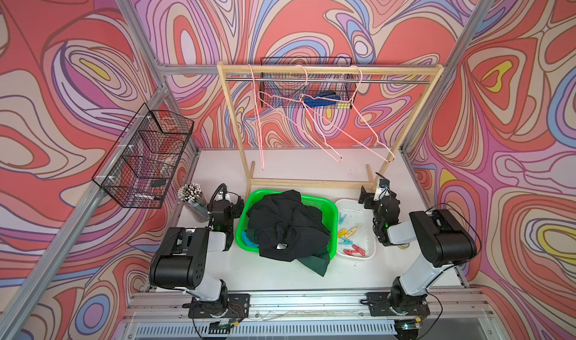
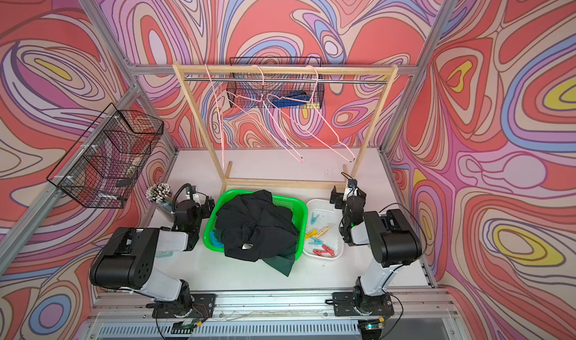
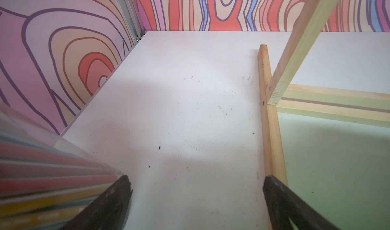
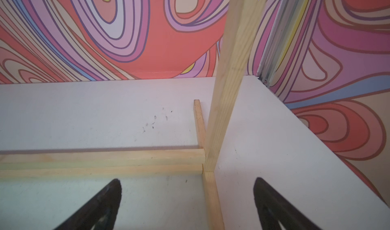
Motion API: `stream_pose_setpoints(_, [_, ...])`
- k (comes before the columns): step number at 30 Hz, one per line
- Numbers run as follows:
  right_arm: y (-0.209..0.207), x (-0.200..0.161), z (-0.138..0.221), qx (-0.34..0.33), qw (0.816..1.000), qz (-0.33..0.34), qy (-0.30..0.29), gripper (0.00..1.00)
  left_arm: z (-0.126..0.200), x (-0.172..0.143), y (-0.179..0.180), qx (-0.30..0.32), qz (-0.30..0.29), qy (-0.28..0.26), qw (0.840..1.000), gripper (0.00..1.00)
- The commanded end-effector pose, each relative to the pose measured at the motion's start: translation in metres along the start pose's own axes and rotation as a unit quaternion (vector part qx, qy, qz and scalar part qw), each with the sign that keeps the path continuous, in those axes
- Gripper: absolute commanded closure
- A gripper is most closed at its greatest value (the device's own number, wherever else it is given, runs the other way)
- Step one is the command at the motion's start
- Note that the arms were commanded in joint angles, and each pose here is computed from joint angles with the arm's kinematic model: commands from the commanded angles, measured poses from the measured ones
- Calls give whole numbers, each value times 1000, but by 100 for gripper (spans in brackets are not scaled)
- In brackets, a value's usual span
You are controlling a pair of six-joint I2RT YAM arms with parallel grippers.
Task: Remove the clothespins securing t-shirts to the hanger
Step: Reset both arms
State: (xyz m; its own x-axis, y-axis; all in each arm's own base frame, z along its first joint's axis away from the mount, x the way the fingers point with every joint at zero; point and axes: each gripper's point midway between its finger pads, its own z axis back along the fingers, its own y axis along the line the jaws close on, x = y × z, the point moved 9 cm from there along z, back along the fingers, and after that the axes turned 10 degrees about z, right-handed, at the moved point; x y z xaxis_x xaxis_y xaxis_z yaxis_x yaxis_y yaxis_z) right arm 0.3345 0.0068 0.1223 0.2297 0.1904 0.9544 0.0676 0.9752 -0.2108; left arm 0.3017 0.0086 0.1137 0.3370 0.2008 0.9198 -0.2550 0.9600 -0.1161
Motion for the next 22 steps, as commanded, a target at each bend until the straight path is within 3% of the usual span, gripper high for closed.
stream_pose_setpoints(1, [-3,-1,-4,-1,1000,-3,18,2,-2,8,-6,-18,-4,-17,1000,0])
stream_pose_setpoints(15, [-2,-2,-4,0,1000,-3,20,2,-2,8,-6,-19,-4,-16,1000,0])
stream_pose_setpoints(18, [-3,-2,-4,0,1000,-3,20,2,-2,6,-14,-64,-23,-2,998,0])
stream_pose_setpoints(22, [-3,-2,-4,-1,1000,-3,20,2,-2,7,-13,-66,-21,-3,998,0])
